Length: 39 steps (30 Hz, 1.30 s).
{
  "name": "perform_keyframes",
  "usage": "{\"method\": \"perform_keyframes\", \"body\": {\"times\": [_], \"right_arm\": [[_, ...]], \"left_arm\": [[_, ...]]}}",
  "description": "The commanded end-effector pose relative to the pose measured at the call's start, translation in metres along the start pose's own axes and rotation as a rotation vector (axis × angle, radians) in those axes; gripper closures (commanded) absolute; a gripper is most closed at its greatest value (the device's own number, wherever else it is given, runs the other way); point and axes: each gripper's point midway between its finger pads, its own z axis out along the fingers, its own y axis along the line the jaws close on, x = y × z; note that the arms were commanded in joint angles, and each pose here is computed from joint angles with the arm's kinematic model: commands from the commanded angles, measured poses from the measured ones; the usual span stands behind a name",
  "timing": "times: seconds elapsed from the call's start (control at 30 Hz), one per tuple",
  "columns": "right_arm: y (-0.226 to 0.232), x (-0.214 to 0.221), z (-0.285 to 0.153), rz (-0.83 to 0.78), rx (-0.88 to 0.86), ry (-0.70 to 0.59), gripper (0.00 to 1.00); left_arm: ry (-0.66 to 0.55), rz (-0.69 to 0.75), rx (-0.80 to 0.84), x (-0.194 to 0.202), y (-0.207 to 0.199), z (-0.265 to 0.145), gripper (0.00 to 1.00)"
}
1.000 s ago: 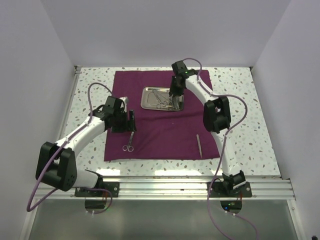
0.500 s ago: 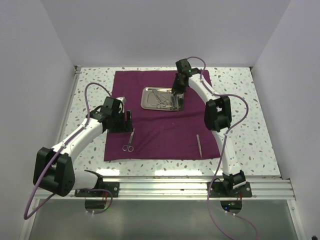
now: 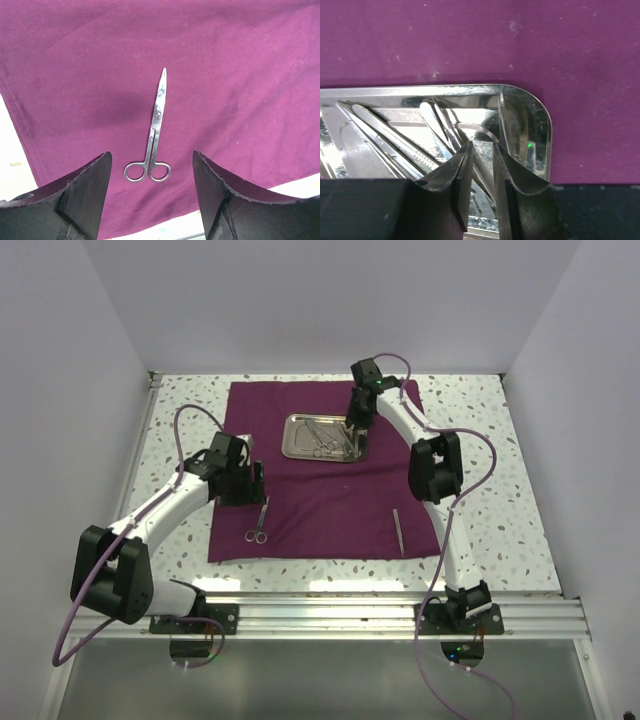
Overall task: Open and lay out the surgical kit
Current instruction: Pick up the medical item from the container.
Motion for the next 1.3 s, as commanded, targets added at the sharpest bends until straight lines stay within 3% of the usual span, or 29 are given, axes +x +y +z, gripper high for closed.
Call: {"method": "perform_keyframes", "body": {"times": [0.0,0.3,0.77,1.27], "right_arm": [[-0.009,-0.005,-0.002,-0.036,0.052,-0.021,0.73],[0.009,0.014,0.006,-0.054,-0.017,0.021,0.67],[0.062,-0.020,-0.035,-0.027,-0.269,-0.094,0.57],[0.054,0.012,-0.028,-0.165,-0.187,-0.035,0.52]], "left_arm": [[-0.043,0.018,0.003,-0.016,-0.004,-0.005,0.31],[-0.040,0.024,0.001,-0.018,-0.004,-0.003,0.33],[-0.035,0.043,-0.003,-0.021,-0.002,0.002,0.35],[-0.030,0.033,0.000,-0.023,0.006,0.007,0.37]]}}
